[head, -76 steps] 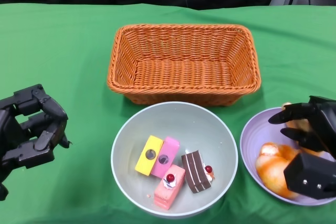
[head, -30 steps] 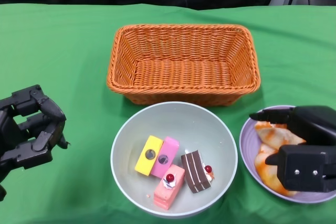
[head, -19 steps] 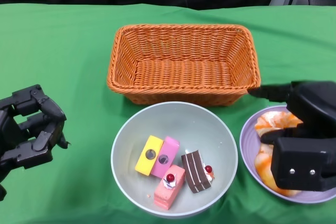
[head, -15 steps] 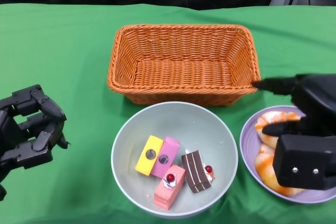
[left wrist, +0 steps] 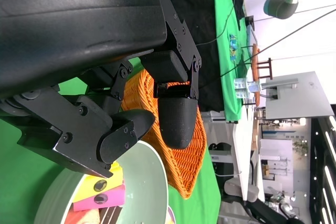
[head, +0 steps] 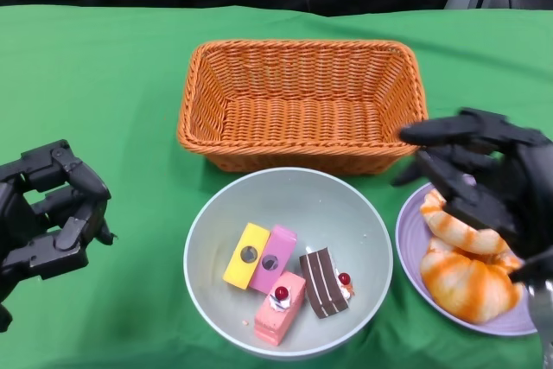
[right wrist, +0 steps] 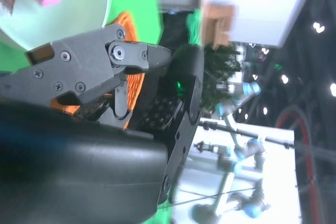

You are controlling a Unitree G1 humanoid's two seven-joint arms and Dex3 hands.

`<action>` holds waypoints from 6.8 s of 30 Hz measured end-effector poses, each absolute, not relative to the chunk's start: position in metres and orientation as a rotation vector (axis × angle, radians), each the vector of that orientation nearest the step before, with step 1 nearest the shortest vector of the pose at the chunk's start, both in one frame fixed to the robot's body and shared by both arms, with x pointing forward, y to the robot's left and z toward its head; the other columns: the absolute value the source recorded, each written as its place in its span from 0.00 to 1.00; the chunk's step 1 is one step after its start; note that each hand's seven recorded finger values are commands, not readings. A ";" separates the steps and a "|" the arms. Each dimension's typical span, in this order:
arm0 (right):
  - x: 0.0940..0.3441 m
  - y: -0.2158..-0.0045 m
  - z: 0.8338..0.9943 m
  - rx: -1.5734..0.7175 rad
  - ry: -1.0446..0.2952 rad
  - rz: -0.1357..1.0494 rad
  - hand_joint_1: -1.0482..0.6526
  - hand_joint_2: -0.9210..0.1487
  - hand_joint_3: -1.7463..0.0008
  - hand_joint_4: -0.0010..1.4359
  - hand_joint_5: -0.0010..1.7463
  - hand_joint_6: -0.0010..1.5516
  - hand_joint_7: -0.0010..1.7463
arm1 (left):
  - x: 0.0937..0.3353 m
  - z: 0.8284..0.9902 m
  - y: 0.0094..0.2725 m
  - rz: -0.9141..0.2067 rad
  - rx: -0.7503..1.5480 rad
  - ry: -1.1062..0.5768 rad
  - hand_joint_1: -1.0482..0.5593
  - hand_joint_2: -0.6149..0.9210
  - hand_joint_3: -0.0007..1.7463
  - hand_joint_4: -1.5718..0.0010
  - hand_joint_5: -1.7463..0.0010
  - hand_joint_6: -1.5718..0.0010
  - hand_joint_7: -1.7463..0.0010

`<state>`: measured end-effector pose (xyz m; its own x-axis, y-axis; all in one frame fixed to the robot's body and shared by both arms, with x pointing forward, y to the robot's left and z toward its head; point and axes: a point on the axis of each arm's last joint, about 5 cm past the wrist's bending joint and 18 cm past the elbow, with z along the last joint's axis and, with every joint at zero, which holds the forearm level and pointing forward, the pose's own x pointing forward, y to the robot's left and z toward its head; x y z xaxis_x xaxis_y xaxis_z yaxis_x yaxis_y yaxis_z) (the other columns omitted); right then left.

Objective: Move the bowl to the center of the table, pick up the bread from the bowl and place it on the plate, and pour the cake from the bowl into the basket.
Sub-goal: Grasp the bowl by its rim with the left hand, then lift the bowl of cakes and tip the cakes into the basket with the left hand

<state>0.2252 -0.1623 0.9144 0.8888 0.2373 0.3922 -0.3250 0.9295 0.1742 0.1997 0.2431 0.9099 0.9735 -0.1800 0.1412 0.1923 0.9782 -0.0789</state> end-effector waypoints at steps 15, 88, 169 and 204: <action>0.219 -0.169 0.901 0.376 -0.276 0.330 0.55 0.08 0.71 0.56 0.83 0.55 0.57 | 0.167 0.922 0.225 -0.305 0.598 -0.521 0.47 0.93 0.03 0.73 0.94 0.71 0.99; 0.203 -0.136 0.904 0.435 -0.298 0.261 0.56 0.20 0.57 0.55 0.88 0.52 0.61 | 0.189 0.919 0.153 -0.818 1.568 -0.482 0.38 0.99 0.00 0.47 0.99 0.46 1.00; 0.200 -0.122 0.870 0.343 -0.207 0.298 0.60 0.18 0.56 0.52 0.89 0.47 0.68 | 0.307 0.981 0.136 -0.491 0.338 -0.590 0.63 0.79 0.63 0.50 0.03 0.52 0.18; 0.196 -0.110 0.858 0.235 -0.202 0.311 0.59 0.21 0.55 0.53 0.87 0.45 0.72 | 0.327 1.002 0.066 -0.725 -0.538 -0.136 0.60 0.81 0.66 0.45 0.12 0.45 0.24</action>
